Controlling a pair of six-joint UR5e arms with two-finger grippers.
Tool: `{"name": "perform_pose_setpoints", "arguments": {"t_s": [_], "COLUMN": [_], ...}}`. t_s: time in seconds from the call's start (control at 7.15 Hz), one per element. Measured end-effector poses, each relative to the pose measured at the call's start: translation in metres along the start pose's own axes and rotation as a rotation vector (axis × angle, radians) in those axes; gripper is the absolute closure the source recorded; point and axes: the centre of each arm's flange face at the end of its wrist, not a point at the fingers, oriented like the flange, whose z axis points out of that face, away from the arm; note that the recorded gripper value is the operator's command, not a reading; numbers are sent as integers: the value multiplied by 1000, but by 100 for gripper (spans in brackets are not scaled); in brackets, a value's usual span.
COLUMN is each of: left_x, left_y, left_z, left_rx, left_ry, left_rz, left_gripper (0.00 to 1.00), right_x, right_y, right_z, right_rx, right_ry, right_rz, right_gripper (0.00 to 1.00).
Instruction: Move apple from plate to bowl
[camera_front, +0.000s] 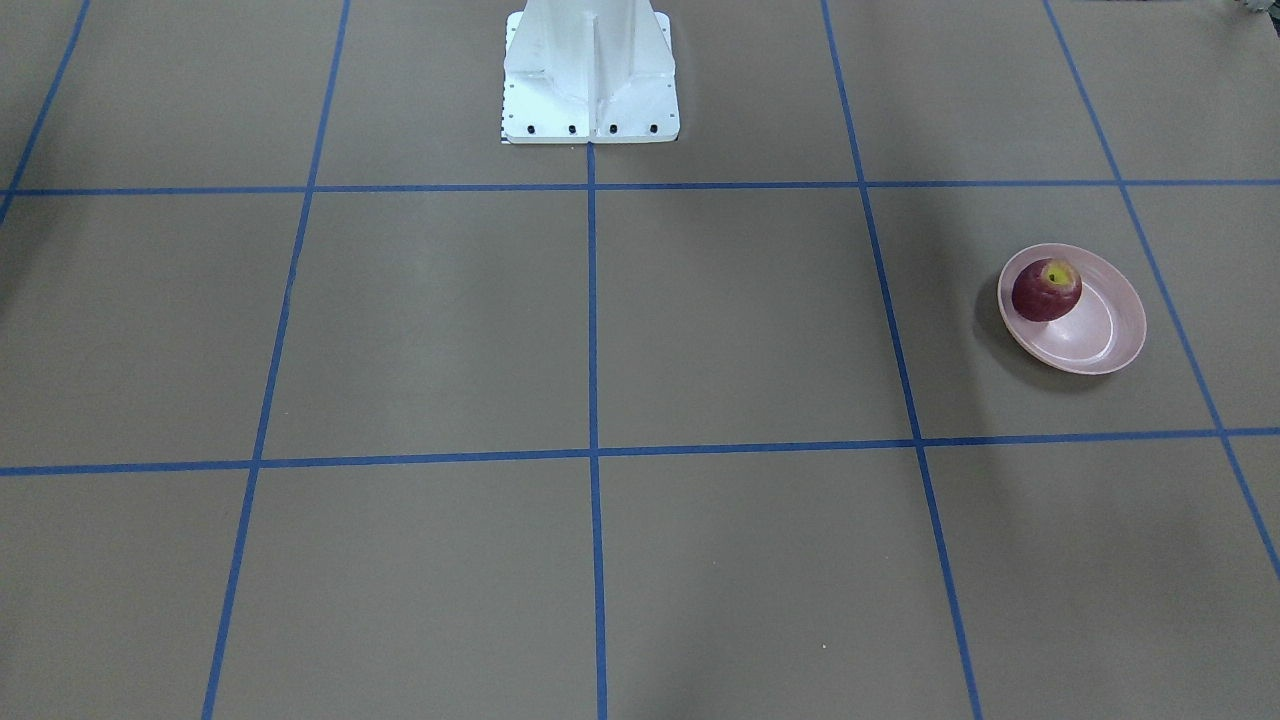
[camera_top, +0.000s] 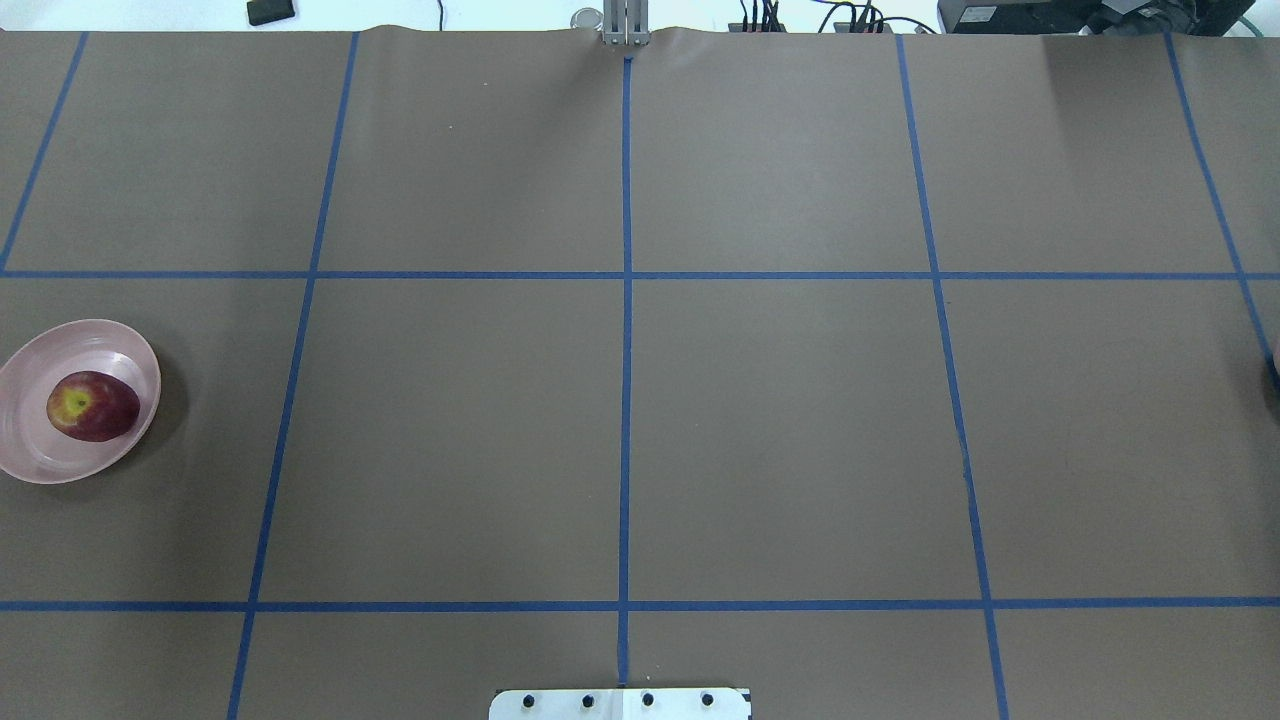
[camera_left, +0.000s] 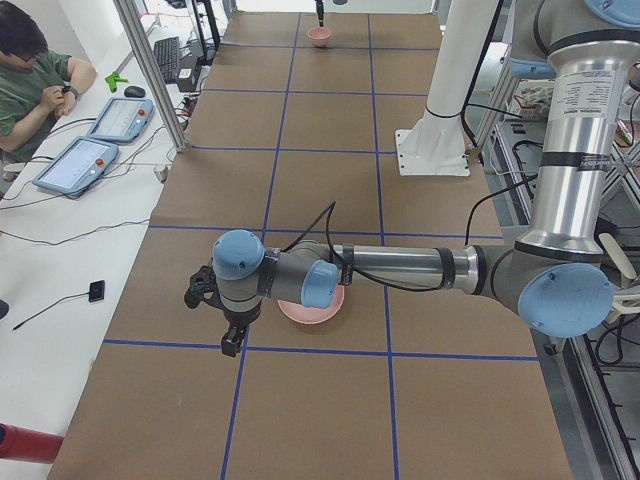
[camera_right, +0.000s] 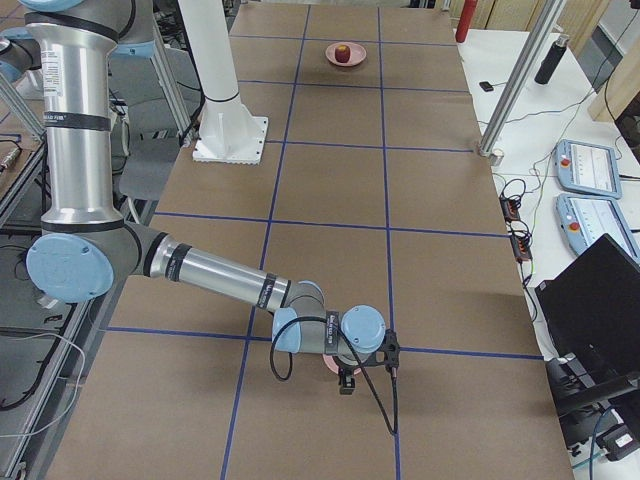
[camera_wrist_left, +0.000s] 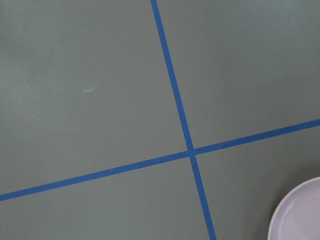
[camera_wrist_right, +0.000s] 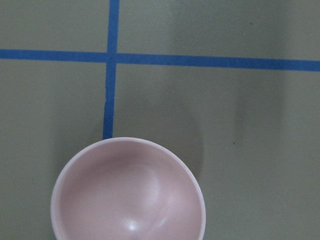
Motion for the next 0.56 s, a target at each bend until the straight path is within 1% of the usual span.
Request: {"name": "perform_pose_setpoints", "arguments": {"t_s": [0.28,0.42,0.56], "left_x": [2,2,3], "left_y": [-1,-1,-1], "left_z": [3,3,3], "left_rx": [0,1,2], "left_ry": [1,1,1], "left_rz": [7,9,11], "left_gripper": [2,2,2], "right_x": [1,2,2], "right_y": [-17,-25,-27], "right_z": [19,24,26], "right_rx": [-40,-52,-56], "right_ry": [2,4,3], "right_rz": [0,2,4], "right_gripper": [0,36,99]}}
